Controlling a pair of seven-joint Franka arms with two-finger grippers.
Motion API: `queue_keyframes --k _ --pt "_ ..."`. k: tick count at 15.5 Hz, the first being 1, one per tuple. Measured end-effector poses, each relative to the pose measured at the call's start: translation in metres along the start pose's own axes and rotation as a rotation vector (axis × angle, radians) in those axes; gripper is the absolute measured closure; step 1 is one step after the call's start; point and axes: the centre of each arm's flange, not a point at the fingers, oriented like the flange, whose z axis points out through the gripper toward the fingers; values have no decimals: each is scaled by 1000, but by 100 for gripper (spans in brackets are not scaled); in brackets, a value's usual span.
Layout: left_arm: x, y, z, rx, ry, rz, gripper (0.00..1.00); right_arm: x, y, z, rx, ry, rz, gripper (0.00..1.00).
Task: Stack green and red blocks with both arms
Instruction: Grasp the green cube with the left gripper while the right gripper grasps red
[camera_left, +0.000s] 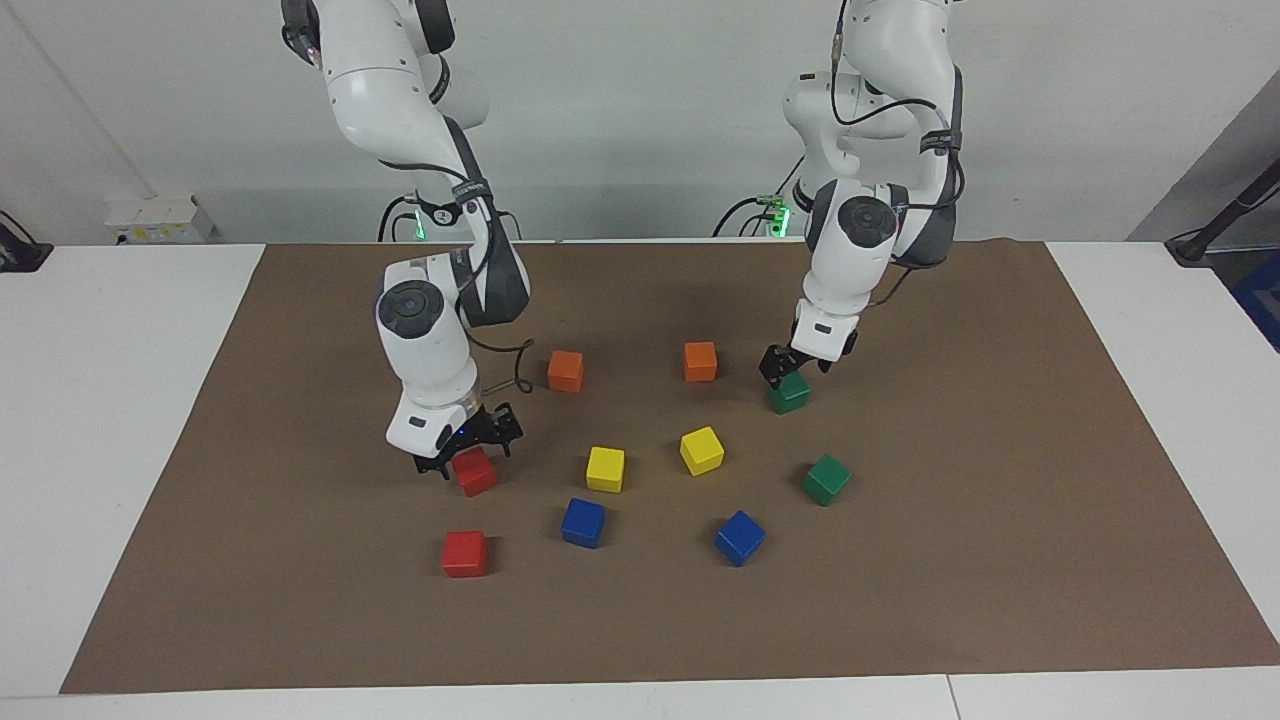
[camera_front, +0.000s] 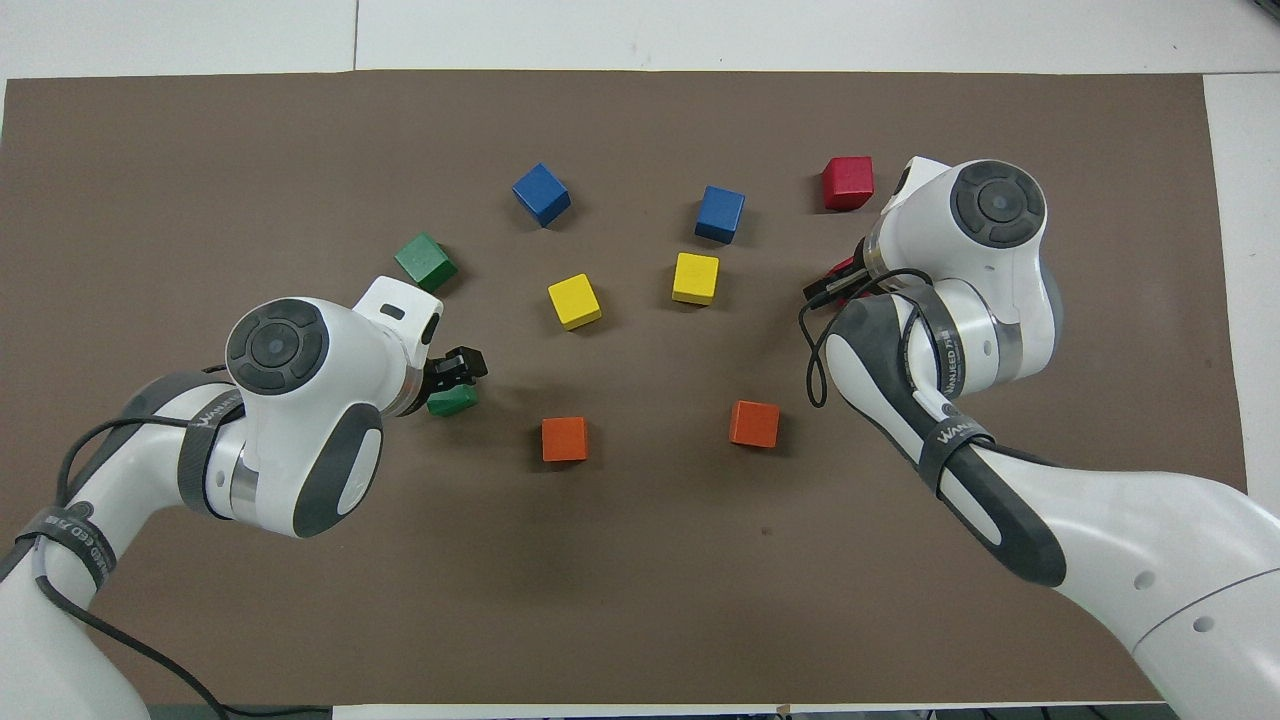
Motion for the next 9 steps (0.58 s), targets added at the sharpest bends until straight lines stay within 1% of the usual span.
queue_keyframes --k 4,5,6,7,8,9 --pt "4 3 33 -6 -4 -6 0 -7 2 11 -13 1 -26 0" --pt "4 3 41 -4 -9 -6 0 -8 3 13 -13 0 -28 7" --pt "4 4 47 -2 -15 -5 0 -9 4 13 -13 -1 -28 10" --pt "3 4 51 1 -20 -6 0 -9 4 13 -14 0 -29 10" --pt "4 5 50 0 -19 -12 8 -8 4 13 -14 2 -29 18" --pt "4 7 47 -1 -17 -21 19 -8 4 12 -14 3 -29 20"
